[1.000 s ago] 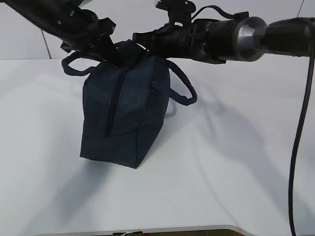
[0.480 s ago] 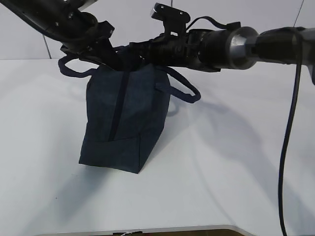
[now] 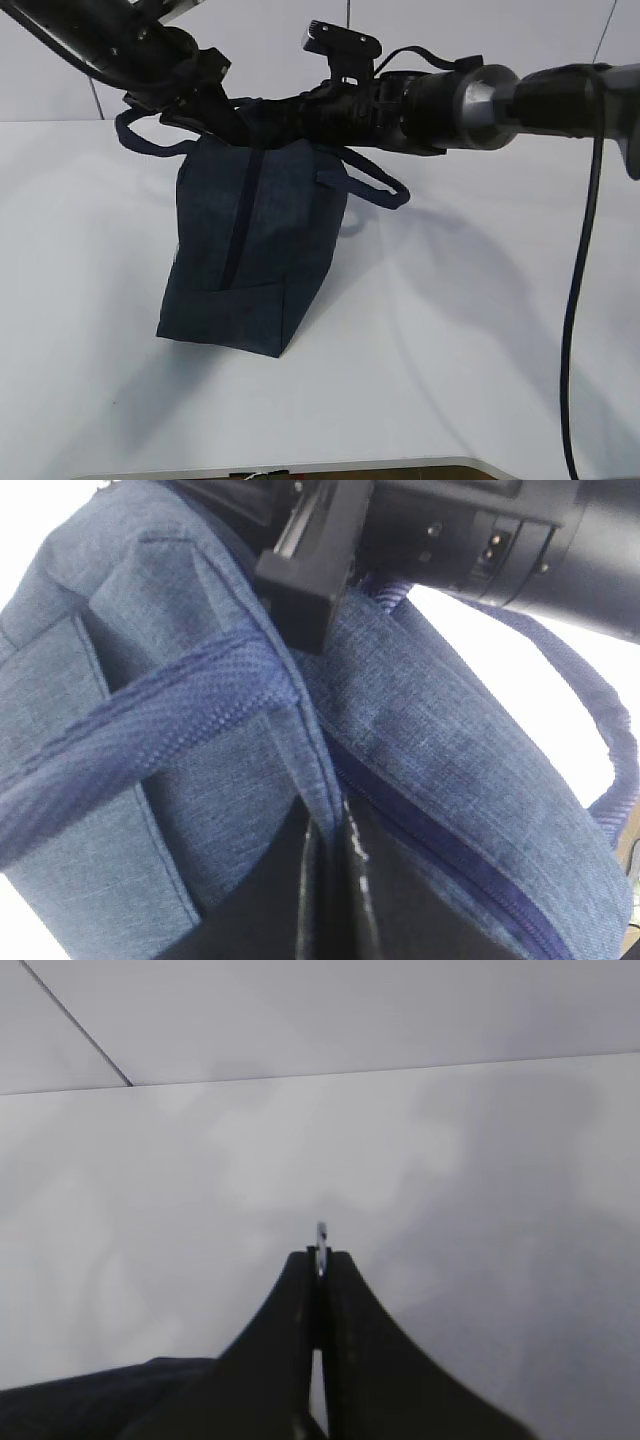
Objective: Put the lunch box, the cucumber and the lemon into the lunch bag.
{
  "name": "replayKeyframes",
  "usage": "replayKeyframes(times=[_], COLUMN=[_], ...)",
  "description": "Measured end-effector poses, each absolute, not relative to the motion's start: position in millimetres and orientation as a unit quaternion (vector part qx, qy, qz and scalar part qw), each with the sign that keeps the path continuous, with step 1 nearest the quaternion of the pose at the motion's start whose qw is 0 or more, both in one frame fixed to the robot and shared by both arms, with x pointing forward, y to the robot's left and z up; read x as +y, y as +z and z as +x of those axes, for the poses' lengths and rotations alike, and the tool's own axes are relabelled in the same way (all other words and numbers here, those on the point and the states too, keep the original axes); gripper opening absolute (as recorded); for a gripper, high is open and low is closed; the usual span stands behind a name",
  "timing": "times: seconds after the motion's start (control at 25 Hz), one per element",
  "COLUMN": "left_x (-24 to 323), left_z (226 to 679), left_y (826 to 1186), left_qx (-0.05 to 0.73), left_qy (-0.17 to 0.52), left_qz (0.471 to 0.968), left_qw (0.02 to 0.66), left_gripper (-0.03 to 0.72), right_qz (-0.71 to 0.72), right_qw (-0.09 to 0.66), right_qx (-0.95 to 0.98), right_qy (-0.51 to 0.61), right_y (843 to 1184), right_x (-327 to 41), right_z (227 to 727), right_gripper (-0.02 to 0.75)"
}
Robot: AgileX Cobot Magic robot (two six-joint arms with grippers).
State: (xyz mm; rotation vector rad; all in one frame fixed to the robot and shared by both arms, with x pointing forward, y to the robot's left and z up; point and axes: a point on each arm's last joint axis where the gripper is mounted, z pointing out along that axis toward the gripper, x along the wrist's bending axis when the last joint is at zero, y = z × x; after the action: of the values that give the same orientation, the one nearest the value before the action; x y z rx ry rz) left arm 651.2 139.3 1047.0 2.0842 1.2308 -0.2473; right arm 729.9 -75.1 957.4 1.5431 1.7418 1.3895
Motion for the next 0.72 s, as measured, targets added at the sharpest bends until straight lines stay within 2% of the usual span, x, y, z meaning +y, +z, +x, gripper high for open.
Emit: replayKeyframes(times=[0.36,0.72], left_x=[139,140], left_z=[650,649], left_y=[1047,1046], left_qx=[0.462,0.460], left_qy=[-0.099,-0.097], left_qz=[0.811,0.814], left_qw=[0.345,0.341], left_gripper=[-0.014,-0.014], right_qz=[0.544,0.545], right_qw=[0.231,0.218], right_qx=[0.637,0.644], right_qy=[0.495,0.491], right_y=[965,948], right_x=[-76,-71], right_z=[727,729], right_gripper=[0.005,0.005])
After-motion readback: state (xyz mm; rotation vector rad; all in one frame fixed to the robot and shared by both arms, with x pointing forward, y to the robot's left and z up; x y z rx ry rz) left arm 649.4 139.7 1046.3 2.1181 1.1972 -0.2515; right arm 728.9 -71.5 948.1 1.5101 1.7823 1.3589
